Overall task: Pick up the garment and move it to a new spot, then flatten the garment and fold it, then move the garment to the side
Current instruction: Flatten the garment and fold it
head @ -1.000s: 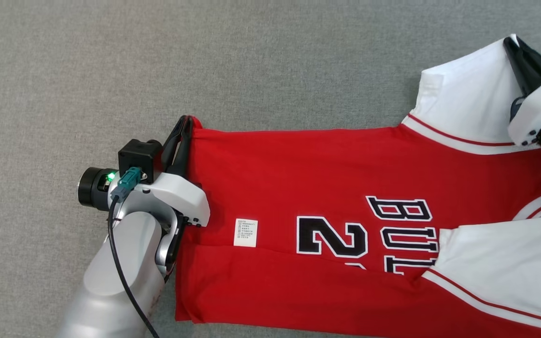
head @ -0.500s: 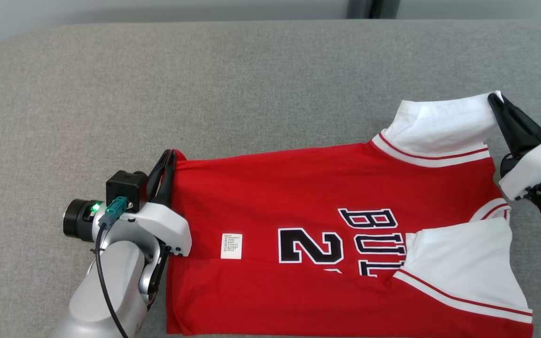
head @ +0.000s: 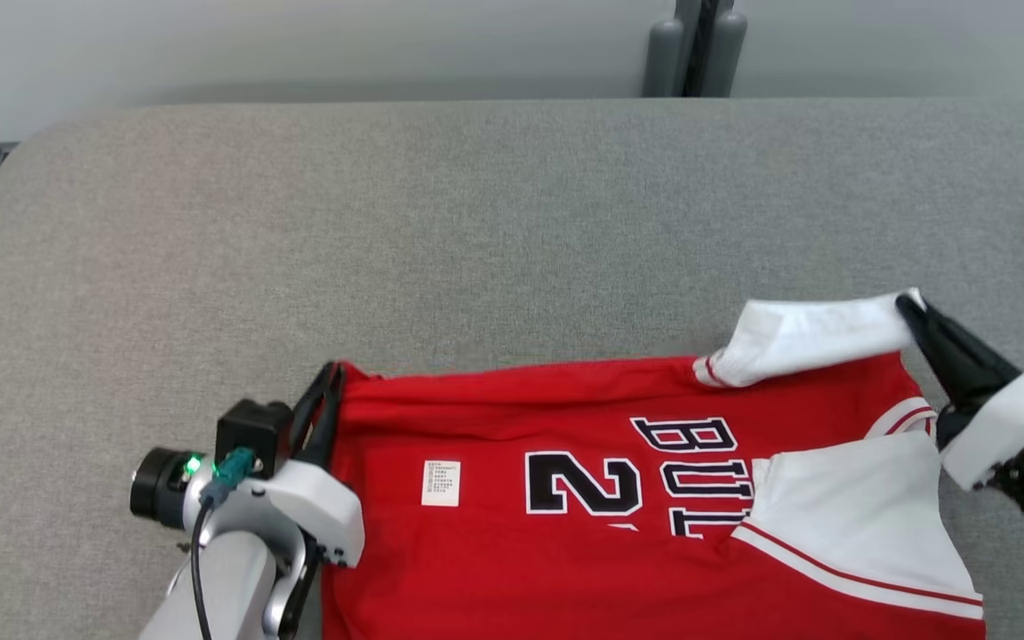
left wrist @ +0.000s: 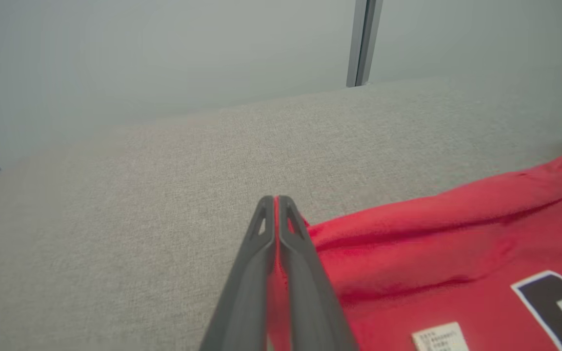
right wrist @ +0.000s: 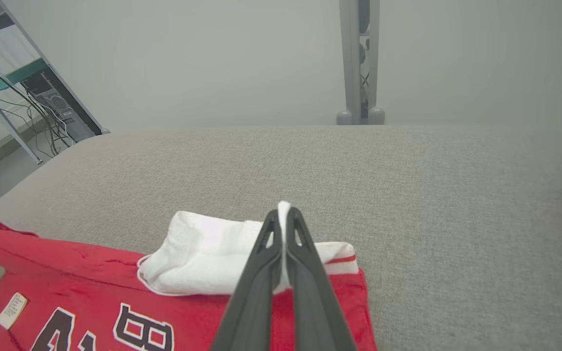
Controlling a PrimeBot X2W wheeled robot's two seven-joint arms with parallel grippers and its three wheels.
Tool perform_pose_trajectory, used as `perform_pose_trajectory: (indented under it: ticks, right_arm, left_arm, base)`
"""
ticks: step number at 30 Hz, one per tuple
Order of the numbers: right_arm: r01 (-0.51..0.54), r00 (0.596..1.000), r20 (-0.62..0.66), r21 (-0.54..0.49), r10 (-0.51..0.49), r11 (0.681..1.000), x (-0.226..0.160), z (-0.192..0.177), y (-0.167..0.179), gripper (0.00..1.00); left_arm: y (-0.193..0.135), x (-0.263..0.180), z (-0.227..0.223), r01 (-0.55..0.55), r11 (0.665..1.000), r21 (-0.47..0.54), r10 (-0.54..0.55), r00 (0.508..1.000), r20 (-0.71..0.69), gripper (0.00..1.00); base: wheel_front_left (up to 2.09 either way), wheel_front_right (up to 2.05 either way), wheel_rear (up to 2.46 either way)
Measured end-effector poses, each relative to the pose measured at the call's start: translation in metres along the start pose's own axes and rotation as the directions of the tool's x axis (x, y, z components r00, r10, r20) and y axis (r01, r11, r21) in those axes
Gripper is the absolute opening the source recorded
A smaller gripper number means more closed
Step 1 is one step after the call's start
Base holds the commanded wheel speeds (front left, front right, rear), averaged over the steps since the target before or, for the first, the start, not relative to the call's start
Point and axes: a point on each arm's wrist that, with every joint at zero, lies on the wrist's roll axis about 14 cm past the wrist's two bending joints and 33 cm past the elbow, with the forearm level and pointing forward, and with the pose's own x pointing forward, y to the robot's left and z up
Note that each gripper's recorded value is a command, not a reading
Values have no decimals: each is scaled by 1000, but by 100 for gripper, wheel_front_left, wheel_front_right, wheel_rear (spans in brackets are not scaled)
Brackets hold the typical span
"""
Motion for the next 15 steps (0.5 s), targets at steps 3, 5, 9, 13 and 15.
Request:
perform_pose_trajectory:
  ticks: [3, 5, 9, 13, 15]
  right_arm:
    - [-5, 1000, -16, 21, 5, 1000, -11, -5, 4, 0]
    - [-9, 999, -31, 42, 11, 999, -16, -7, 7, 0]
    - [-12, 996, -88, 77, 19, 997, -34, -23, 12, 0]
    - [-6, 991, -136, 107, 21, 994, -44, -32, 10, 0]
    - [-8, 986, -166, 120, 28, 993, -50, -39, 12, 0]
  left_arm:
    - [-4, -12, -7, 10, 1000, 1, -10, 1000, -17, 0]
    - [-7, -17, -8, 19, 1000, 1, -19, 1000, -22, 0]
    - [-13, -31, -15, 30, 1000, -1, -30, 999, -41, 0]
    - [-12, -34, -11, 27, 1000, 2, -27, 999, -35, 0]
    - [-11, -38, -14, 28, 1000, 6, -27, 998, -50, 0]
  base:
    - [0, 0, 0]
    - [0, 0, 0]
    - [0, 0, 0]
    - [0, 0, 0]
    - [0, 0, 0]
